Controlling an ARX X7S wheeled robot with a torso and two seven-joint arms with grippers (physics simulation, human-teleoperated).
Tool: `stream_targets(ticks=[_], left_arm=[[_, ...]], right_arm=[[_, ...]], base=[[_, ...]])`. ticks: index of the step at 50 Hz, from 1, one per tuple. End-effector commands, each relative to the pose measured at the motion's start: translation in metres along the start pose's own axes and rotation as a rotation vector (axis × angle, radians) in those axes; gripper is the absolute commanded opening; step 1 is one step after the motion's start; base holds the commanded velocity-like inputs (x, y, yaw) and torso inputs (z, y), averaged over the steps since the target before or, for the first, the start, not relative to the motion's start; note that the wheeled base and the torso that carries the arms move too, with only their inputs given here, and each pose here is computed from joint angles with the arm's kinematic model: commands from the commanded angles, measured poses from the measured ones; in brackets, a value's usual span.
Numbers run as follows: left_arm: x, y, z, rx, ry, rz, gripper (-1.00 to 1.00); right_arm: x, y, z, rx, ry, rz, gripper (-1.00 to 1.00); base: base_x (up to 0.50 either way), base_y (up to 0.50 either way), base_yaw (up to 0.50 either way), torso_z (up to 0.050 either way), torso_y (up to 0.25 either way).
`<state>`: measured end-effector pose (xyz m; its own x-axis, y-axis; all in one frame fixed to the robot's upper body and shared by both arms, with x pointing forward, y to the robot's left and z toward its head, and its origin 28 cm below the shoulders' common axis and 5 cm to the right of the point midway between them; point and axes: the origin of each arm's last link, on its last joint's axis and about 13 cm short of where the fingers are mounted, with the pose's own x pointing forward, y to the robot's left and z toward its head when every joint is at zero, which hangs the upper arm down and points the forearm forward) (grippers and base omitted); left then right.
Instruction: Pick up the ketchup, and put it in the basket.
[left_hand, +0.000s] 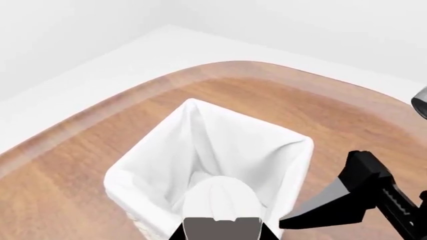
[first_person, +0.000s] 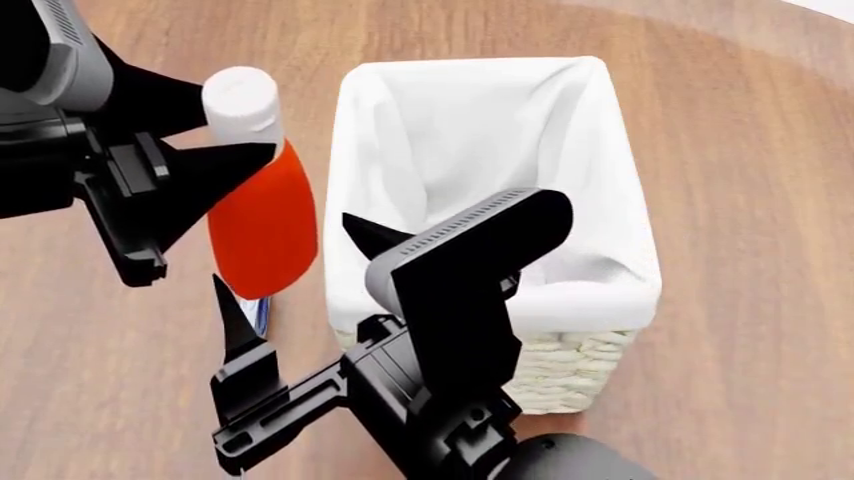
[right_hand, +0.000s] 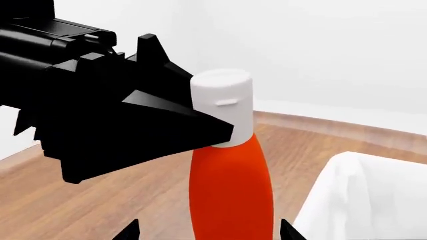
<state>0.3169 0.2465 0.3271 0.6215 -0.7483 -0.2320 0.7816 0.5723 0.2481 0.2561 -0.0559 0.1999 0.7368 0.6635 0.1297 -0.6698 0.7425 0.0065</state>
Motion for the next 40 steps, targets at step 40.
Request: stream_targets(ticks=[40], left_arm=[[0.003,-0.003,0.015,0.007,-0.132,-0.083,-1.0]], right_arm=[[0.026,-0.01,-0.009,0.034,-0.011,0.003,1.0]], base=[[0.0,0.0,0.0,0.0,0.001]])
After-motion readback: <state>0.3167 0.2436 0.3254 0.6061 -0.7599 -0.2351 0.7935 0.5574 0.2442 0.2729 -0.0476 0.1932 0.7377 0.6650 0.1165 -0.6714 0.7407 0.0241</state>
